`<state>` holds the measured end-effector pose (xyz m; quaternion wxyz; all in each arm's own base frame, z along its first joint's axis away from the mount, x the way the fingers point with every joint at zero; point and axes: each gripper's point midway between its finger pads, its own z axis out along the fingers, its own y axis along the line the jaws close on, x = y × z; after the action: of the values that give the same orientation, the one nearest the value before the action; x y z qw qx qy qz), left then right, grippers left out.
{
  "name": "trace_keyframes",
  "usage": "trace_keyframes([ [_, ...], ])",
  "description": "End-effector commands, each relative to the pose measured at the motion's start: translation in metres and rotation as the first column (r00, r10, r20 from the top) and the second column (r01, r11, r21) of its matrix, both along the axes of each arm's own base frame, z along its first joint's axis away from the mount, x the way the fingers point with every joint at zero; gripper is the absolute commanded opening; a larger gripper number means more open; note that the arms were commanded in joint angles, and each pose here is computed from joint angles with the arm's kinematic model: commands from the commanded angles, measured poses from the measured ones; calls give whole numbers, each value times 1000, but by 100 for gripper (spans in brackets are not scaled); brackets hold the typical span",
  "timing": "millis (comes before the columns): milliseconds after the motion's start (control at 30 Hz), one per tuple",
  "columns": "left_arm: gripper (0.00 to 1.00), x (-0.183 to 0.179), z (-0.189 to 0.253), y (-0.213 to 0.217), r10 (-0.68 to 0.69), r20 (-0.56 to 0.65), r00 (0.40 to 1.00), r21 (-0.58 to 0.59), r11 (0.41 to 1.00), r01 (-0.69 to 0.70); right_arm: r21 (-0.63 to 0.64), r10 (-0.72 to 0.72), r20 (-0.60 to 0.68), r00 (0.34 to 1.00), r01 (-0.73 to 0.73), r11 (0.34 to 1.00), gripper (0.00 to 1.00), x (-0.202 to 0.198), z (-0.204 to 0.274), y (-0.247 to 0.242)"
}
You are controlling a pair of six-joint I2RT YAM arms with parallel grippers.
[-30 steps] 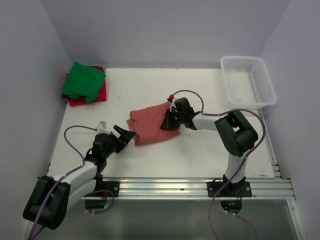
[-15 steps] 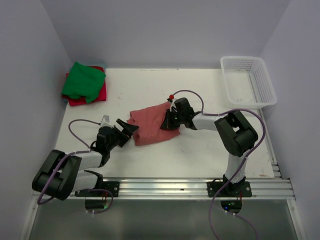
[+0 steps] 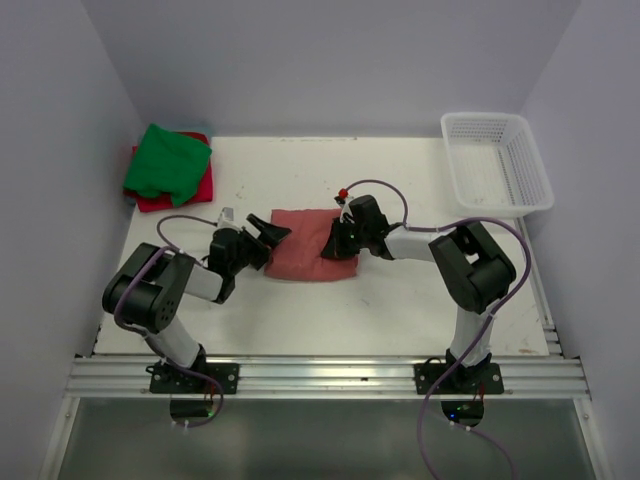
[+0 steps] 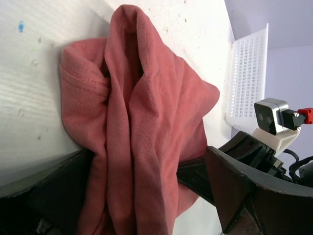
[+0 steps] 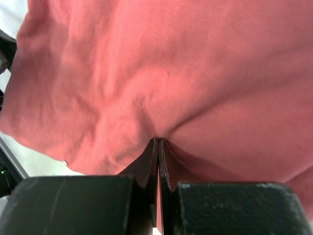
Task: Fold and stack the t-shirts
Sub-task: Put the neatly folded tshirt into the corner of the board with the left arm
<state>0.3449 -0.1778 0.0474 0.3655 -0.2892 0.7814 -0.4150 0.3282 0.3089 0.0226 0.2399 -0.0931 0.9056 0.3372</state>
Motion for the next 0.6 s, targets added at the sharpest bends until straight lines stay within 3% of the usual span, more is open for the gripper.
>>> trace_keyframes([
  [0,100,-9,-32,-8,-35,-95,995,47,998,40,-122,-20,-48,999,14,992,0,-9,-37,-20],
  [167,100,3,-23,-40,-150,-46,988,-18,989,149,-123,-18,-53,998,11,992,0,-9,-40,-19],
  [233,95,2,-16,-53,-197,-10,980,-47,979,196,-117,-19,-55,998,13,993,0,-9,-40,-18],
  [333,72,0,-6,-69,-261,53,964,-93,960,265,-121,-19,-56,998,12,993,0,-9,-41,-19],
  [367,52,0,-7,-73,-277,69,958,-105,953,283,-123,-22,-58,998,14,992,0,-9,-42,-20],
  [433,35,-2,-3,-80,-308,91,947,-140,938,318,-119,-17,-61,998,10,993,0,-10,-42,-18],
  [500,10,0,-2,-84,-321,116,940,-157,928,337,-117,-16,-65,998,9,993,0,-10,-43,-18],
  [533,1,0,-1,-86,-332,124,935,-160,923,349,-114,-15,-62,998,8,993,0,-10,-41,-17],
  [567,0,1,1,-87,-336,146,930,-162,920,358,-115,-14,-62,998,7,993,0,-10,-42,-18],
])
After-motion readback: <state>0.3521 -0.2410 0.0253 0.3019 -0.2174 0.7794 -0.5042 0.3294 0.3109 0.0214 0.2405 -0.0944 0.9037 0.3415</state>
